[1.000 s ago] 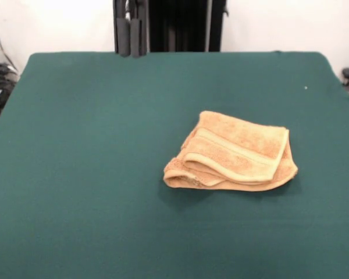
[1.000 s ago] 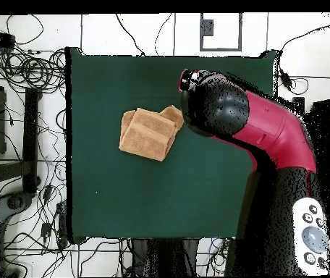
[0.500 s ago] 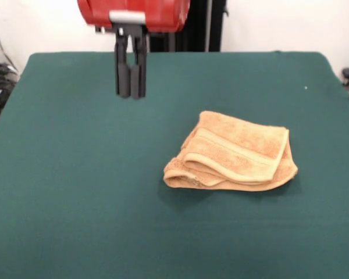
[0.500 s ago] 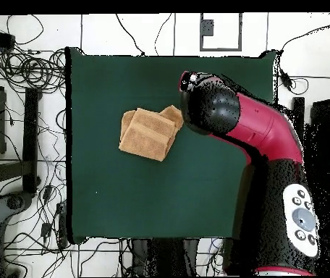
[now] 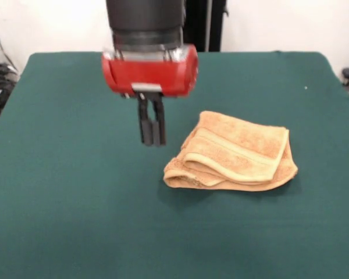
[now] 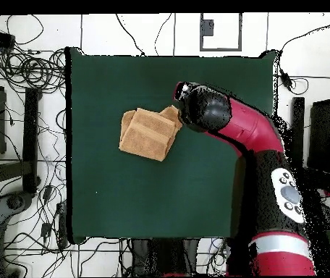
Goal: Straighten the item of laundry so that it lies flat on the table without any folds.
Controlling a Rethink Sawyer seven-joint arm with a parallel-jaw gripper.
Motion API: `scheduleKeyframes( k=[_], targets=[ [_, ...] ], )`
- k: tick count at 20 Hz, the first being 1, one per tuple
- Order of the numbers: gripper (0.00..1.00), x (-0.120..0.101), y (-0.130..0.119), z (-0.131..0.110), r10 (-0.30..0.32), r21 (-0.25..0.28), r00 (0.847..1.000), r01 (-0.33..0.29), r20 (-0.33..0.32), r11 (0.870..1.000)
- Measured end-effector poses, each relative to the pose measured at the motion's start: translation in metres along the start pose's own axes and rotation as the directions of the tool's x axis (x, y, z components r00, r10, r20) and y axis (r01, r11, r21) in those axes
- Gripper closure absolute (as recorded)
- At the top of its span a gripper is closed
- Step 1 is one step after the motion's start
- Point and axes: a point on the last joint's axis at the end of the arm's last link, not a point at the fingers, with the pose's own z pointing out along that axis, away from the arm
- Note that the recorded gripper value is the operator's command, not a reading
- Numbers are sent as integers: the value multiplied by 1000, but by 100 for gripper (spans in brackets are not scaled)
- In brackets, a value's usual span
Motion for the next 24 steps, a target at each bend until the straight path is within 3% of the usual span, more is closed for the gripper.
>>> scheduleKeyframes(
  k=[1,7,8,15,24],
  targets=[
    [100,9,1,16,11,-18,1000,-11,-27,1000],
    [100,35,3,55,27,-53,995,-33,-98,998],
    [0,49,4,69,32,-61,991,-40,-130,997],
    [0,69,3,80,32,-60,986,-42,-161,997],
    [0,71,7,84,29,-57,990,-37,-136,998]
  ],
)
